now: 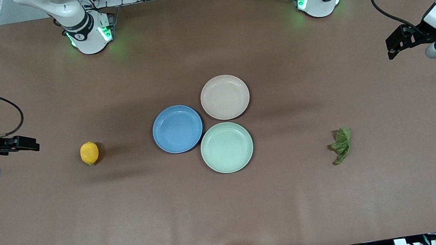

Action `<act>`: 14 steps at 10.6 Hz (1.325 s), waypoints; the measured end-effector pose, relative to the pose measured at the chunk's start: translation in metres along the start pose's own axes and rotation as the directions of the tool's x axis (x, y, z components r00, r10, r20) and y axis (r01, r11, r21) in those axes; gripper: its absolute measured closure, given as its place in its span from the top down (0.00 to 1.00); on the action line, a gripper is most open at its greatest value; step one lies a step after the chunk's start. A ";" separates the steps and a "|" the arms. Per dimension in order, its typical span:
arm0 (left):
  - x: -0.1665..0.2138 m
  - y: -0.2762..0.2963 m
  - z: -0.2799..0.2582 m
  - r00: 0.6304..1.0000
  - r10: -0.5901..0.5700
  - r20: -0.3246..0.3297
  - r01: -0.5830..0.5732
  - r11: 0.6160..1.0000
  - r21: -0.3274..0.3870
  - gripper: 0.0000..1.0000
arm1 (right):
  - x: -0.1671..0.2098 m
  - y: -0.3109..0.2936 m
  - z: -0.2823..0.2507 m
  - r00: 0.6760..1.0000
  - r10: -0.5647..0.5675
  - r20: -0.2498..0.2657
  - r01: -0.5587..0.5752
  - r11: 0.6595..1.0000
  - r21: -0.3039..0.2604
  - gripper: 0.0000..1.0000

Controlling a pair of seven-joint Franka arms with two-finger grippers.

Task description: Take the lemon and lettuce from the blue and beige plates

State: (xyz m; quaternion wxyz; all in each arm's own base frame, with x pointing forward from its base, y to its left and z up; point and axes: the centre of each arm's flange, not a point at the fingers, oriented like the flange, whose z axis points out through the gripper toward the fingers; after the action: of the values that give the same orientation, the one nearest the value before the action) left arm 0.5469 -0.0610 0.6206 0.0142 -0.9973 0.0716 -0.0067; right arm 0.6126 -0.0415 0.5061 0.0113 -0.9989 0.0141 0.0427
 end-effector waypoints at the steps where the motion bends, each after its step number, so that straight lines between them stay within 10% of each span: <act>1: -0.001 0.005 -0.009 1.000 0.005 -0.003 -0.005 1.000 -0.015 1.00 | 0.001 -0.001 -0.018 1.000 -0.004 -0.023 0.004 1.000 -0.001 1.00; 14: -0.001 0.008 -0.024 0.999 -0.050 -0.006 0.050 0.998 -0.031 1.00 | -0.054 -0.015 -0.130 0.997 -0.036 -0.066 0.032 0.998 -0.060 1.00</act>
State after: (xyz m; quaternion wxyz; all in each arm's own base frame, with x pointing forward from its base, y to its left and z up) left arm 0.5443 -0.0695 0.6442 -0.0014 -0.9989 0.0468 -0.0093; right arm 0.5708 -0.0278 0.6409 -0.0177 -0.9998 -0.0040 0.0092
